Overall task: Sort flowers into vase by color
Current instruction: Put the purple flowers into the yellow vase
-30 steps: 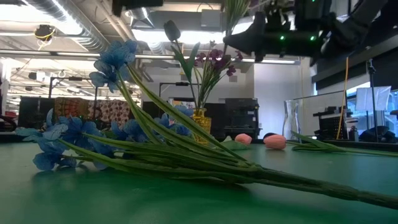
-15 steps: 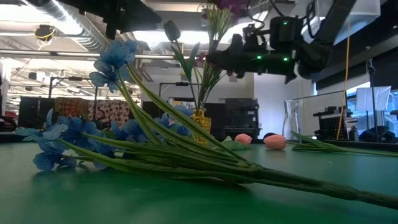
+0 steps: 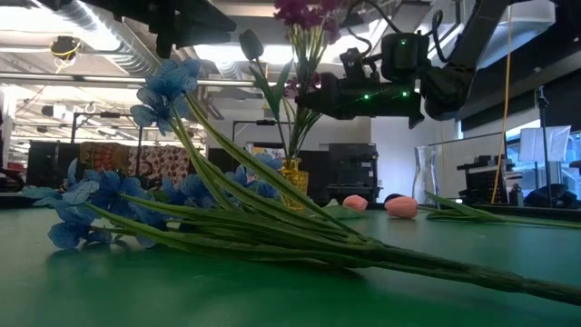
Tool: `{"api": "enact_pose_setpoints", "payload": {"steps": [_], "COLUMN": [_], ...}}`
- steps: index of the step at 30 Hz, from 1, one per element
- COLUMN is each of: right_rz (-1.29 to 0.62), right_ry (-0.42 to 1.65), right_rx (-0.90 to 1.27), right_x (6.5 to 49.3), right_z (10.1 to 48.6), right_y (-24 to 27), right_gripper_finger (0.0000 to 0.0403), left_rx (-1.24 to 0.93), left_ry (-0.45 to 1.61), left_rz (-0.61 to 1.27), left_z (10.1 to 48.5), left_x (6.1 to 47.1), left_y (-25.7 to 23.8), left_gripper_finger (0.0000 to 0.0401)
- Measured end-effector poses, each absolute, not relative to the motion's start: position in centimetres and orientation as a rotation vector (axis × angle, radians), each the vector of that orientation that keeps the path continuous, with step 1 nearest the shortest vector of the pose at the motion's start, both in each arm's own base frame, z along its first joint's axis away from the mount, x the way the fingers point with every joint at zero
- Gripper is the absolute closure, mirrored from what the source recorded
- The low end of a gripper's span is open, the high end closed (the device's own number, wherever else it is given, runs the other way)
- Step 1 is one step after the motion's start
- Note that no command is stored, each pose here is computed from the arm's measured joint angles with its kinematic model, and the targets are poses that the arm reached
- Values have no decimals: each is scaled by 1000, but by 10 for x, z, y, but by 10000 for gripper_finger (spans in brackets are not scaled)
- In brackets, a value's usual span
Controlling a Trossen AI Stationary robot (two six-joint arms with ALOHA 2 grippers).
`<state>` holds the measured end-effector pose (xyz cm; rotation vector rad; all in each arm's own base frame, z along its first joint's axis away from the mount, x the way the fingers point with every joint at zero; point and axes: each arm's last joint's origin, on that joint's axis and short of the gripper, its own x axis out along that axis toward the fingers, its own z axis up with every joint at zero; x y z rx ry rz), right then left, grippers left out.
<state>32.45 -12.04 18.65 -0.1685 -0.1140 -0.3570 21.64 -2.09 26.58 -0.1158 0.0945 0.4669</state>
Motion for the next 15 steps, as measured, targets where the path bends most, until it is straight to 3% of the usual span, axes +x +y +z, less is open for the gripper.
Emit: {"api": "enact_pose_setpoints", "payload": {"steps": [15], "right_rz": [-385], "right_ry": [2], "right_rx": [-119], "right_x": [318], "right_z": [175], "right_y": [-139], "right_gripper_finger": [390], "left_rx": [-115], "left_ry": [95], "left_rz": [467], "left_z": [266], "left_x": [216], "left_y": [-21], "left_gripper_finger": [280]}}
